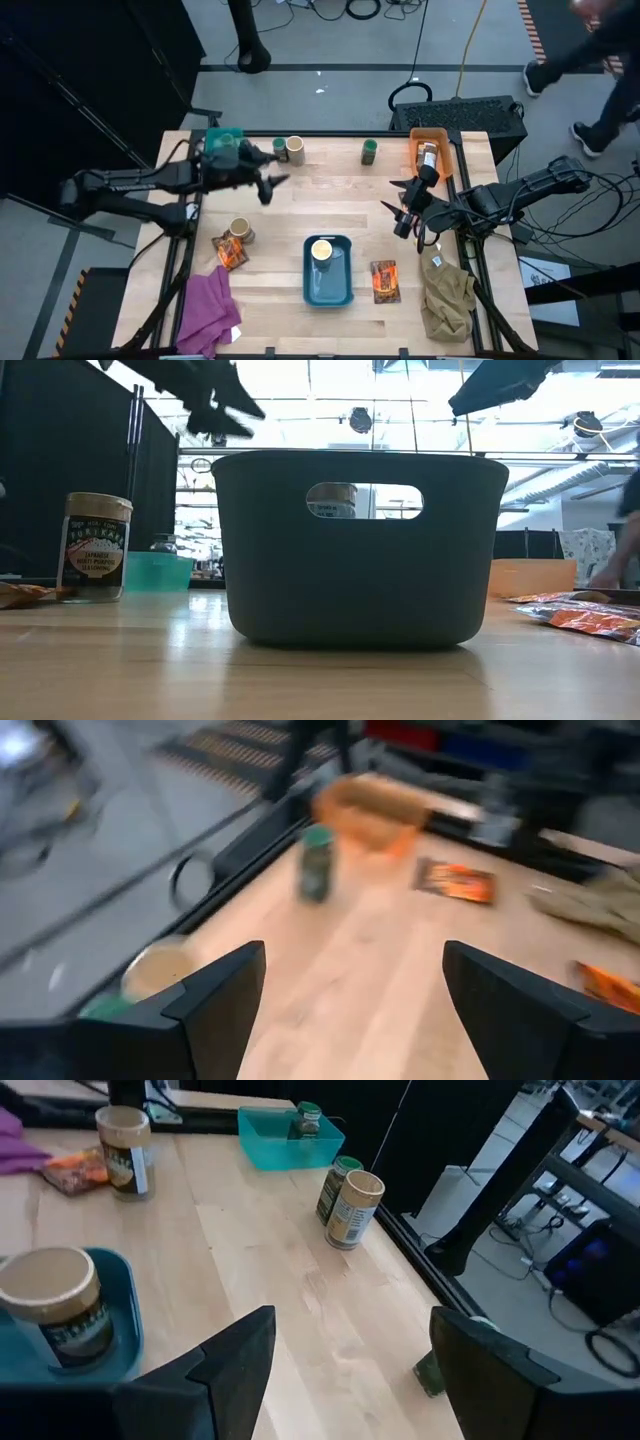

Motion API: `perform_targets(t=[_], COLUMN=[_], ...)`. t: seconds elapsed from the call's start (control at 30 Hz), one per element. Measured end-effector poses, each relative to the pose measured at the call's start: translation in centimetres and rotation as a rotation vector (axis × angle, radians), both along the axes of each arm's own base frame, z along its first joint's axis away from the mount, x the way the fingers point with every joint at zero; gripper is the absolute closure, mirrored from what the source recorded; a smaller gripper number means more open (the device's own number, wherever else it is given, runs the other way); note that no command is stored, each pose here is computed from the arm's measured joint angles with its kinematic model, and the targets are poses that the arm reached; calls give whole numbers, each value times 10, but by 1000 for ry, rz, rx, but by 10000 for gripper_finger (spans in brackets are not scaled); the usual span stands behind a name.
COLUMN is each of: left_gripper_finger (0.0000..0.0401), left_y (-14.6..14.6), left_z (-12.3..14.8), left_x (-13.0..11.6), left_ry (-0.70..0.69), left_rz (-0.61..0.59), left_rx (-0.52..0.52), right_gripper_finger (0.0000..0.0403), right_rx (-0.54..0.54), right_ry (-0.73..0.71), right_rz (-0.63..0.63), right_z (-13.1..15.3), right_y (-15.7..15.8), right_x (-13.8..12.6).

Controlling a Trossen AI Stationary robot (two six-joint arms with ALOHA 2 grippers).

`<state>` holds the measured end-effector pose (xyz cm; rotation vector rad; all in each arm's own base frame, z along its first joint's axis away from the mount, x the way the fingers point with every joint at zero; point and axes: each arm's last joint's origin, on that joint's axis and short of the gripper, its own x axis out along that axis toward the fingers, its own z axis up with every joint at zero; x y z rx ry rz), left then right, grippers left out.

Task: Sort spices by type
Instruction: Put the orange seasoning bag into the orange bin

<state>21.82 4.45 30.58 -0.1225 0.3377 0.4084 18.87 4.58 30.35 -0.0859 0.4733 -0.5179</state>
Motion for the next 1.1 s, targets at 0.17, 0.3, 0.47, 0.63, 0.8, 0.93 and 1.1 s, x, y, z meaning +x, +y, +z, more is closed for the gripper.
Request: perform_targets(t=[0.17,0.3,0.47,0.63,0.8,0.93,1.1], left_gripper_finger=[90,90,90,90,90,90,90], left_y=[-36,-54,-62,-64,-67,-68,-75], left_z=[-2,-3,-4,-5,-5,-5,-8], left_x=[6,8,8,7,7,7,9], left_ry=[70,80,79,67,48,42,50], left_rz=[-230,-335,-360,-343,-326,-325,-372], left_rx=[182,252,228,152,81,59,31], right_gripper_finger=[154,154,154,154,154,154,154], right_rx=[65,97,121,160,180,200,241], right_ry=[-60,-107,-159,-186,-188,-185,-158], right_rz=[-29,-39,-40,-56,-60,-47,-3], right_z=[2,4,4,1,-1,-1,-2], right_y=[0,2,5,8,9,8,6], right_x=[1,4,14,22,24,24,25])
